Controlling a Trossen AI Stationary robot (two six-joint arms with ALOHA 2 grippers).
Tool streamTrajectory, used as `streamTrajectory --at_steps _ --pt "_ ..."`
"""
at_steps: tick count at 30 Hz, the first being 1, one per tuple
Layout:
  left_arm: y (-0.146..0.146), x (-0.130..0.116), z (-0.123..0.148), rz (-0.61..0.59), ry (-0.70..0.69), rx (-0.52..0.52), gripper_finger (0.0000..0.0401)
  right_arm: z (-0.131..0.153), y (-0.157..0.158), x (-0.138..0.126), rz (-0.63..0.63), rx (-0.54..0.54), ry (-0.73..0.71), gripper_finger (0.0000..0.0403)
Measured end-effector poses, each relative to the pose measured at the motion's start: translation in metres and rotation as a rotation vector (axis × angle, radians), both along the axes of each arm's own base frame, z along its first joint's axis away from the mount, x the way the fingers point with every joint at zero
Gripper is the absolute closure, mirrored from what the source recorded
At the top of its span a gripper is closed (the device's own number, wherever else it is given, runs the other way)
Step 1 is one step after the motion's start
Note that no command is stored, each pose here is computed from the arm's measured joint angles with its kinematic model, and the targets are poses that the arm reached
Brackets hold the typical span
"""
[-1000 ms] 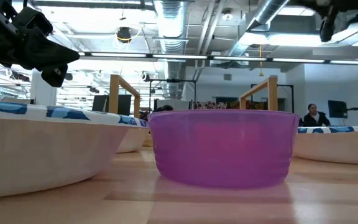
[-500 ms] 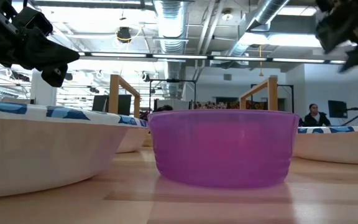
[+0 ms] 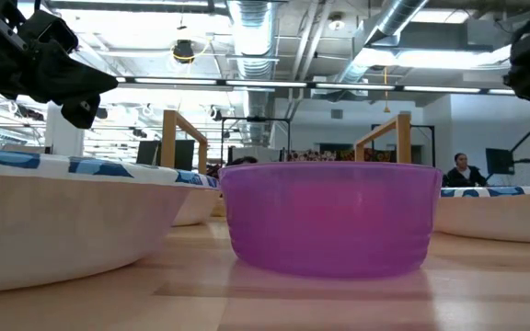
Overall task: Place and stack bowls onto a shelf
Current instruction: Put the right blue pattern bowl on the shelf
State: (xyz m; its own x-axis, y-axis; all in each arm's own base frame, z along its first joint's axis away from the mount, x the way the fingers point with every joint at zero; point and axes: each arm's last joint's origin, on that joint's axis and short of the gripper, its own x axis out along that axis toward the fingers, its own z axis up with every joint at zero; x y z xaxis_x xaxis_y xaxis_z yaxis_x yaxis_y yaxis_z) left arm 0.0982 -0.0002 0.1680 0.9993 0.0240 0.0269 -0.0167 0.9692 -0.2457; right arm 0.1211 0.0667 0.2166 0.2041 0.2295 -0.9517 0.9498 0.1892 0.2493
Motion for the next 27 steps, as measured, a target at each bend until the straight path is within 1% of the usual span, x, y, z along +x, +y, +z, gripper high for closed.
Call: streamTrajectory --at_steps 7,9,16,21,25,27 --pt "0.0 0.0 0.0 0.0 0.0 0.0 0.0401 -0.028 0.004 -0.006 0.015 0.019 -0.015 0.0164" --pt "0.0 0.0 0.0 0.0 0.0 0.0 0.0401 -0.034 0.002 -0.011 0.012 0.006 -0.022 0.0164" --pt "0.0 0.0 0.0 0.0 0.0 0.0 0.0401 -0.038 -0.009 -0.022 -0.029 -0.018 -0.191 0.0164" --pt "0.0 0.0 0.0 0.0 0.0 0.0 0.0401 -0.052 -0.014 -0.031 -0.053 -0.01 -0.203 0.0164" --pt "0.0 0.0 0.0 0.0 0.0 0.0 0.0401 -0.059 -0.014 -0.028 -0.078 0.012 -0.307 0.0164" --pt "0.0 0.0 0.0 0.0 0.0 0.0 0.0401 -0.059 -0.015 -0.028 -0.083 0.0 -0.331 0.0164"
